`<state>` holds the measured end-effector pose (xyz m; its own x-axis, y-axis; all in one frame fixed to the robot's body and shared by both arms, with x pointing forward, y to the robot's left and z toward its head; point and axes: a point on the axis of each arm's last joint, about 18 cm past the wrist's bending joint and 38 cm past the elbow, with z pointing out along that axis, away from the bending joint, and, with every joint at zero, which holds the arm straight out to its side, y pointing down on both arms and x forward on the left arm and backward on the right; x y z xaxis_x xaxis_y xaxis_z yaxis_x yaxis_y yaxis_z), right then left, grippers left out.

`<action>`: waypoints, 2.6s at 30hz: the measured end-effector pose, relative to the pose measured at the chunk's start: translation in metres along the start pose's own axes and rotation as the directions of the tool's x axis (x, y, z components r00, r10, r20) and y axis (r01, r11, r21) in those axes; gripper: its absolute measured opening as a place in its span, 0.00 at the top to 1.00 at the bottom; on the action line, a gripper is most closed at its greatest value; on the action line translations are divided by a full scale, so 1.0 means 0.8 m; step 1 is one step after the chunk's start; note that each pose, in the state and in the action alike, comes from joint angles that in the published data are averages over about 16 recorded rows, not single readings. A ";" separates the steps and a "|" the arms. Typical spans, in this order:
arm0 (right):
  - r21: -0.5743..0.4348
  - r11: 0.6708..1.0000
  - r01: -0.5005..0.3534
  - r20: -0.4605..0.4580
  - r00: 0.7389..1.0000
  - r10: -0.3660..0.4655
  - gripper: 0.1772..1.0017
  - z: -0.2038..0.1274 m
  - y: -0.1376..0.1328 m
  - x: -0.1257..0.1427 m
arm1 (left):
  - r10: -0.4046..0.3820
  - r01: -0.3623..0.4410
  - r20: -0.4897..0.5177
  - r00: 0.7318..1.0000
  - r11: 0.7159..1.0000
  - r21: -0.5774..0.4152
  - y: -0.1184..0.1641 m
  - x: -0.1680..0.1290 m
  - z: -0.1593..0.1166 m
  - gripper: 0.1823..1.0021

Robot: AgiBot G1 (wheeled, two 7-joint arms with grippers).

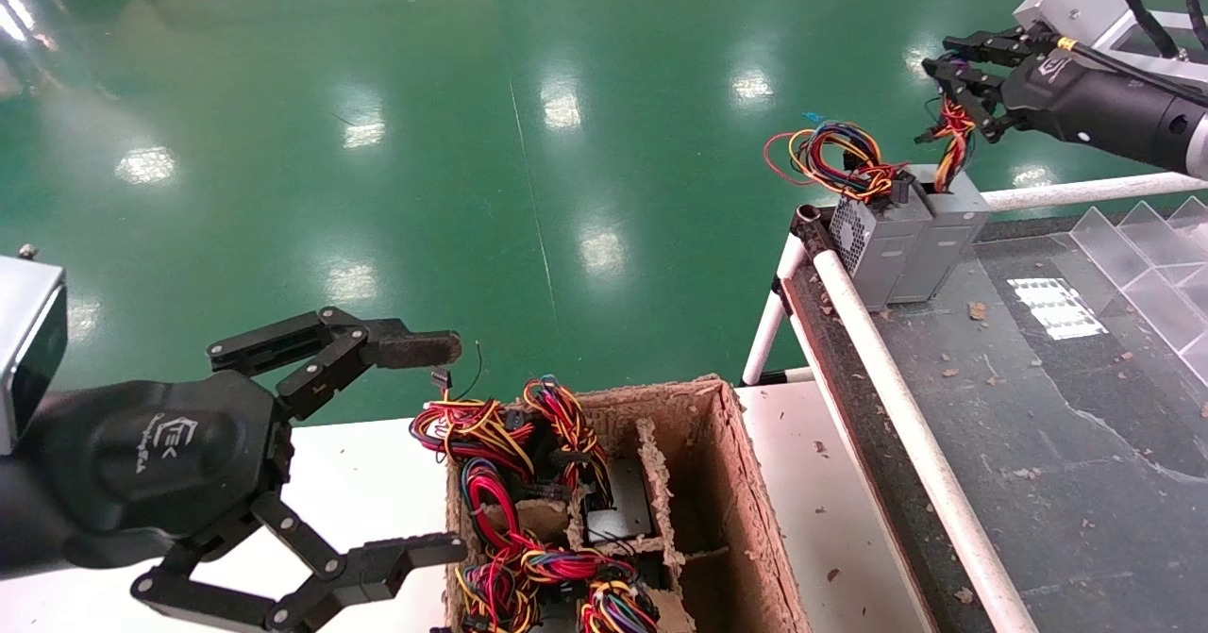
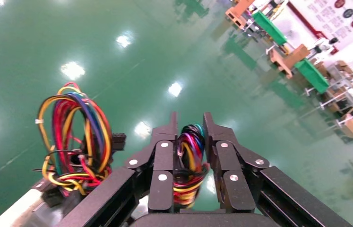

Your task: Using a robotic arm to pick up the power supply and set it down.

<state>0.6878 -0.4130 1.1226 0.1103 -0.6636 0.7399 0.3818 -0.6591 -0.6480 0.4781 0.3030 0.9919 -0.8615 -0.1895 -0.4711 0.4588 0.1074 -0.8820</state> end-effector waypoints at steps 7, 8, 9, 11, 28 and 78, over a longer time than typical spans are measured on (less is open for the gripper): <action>0.001 1.000 -0.023 0.028 0.999 0.023 0.78 -0.003 0.002 -0.001 | 0.000 0.000 0.000 1.000 1.000 0.000 0.000 0.000 0.000 0.00; 0.001 1.000 -0.029 0.033 0.999 0.029 0.76 -0.004 0.002 -0.001 | 0.000 0.000 0.000 1.000 1.000 0.000 0.000 0.000 0.000 0.00; 0.001 0.999 -0.034 0.038 0.999 0.034 0.74 -0.004 0.002 -0.001 | 0.000 0.000 0.000 1.000 1.000 0.000 0.000 0.000 0.000 0.00; 0.001 0.999 -0.048 0.050 0.998 0.048 0.71 -0.005 0.002 -0.002 | 0.000 0.000 0.000 1.000 1.000 0.000 0.000 0.000 0.000 0.00; 0.082 0.937 -0.340 0.162 0.932 0.324 0.27 -0.028 -0.010 -0.005 | 0.000 0.000 0.000 1.000 1.000 0.000 0.000 0.000 0.000 0.00; 0.264 0.839 -0.475 0.653 0.728 0.207 0.00 -0.166 -0.064 -0.173 | 0.000 0.000 0.000 1.000 1.000 0.000 0.000 0.000 0.000 0.00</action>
<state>0.5315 -0.3345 1.0292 0.7588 -0.3882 0.5230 0.5106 -0.1441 -0.8477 0.4782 0.3032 0.9920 -0.8615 -0.1900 -0.4710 0.4587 0.1070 -0.8821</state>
